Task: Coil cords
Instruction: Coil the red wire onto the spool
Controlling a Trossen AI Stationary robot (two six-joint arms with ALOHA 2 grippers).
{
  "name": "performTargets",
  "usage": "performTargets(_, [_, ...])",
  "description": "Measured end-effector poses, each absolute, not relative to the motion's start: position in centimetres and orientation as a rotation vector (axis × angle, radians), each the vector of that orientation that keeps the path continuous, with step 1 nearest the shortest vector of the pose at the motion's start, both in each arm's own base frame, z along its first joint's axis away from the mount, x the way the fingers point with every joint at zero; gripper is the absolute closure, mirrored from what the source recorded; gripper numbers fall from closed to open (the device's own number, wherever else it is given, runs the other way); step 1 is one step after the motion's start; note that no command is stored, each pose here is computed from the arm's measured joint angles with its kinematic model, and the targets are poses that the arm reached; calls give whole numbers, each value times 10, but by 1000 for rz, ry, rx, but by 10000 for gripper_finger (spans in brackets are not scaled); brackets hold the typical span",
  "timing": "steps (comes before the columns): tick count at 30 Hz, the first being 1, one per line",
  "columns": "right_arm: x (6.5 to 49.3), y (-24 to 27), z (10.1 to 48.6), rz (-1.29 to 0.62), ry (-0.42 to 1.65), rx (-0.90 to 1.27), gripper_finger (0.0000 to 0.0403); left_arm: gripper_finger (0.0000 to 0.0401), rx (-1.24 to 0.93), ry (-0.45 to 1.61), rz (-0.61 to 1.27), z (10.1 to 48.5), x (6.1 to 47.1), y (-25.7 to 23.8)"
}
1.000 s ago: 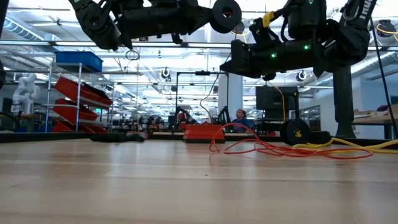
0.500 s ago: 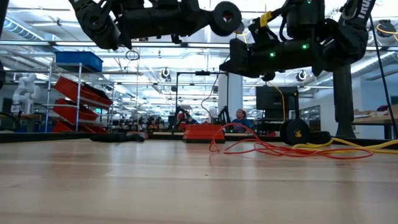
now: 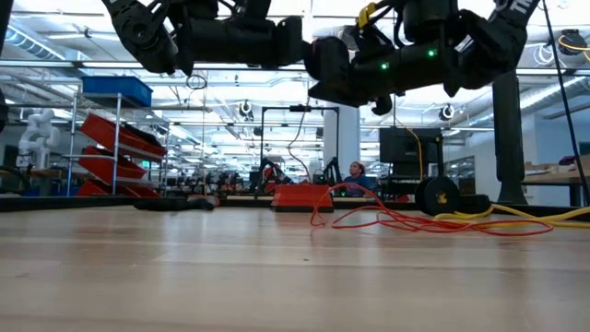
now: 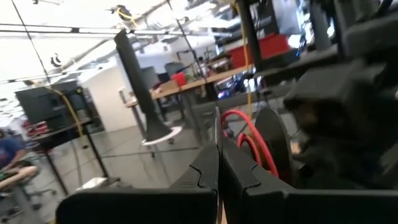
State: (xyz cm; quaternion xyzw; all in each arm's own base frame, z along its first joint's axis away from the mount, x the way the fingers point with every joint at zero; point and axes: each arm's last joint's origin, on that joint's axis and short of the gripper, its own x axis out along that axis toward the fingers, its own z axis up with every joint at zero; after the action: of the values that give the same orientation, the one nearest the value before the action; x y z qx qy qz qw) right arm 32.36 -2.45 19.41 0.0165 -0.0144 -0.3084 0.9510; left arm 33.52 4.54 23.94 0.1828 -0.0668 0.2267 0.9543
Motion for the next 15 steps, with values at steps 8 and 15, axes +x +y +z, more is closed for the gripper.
performTargets(8, [324,-22,192,-615,-25,91,403,401,481,-58,504,235,335,47])
performTargets(15, [324,-22,190,-591,-24,135,403,401,520,-43,519,235,335,46])
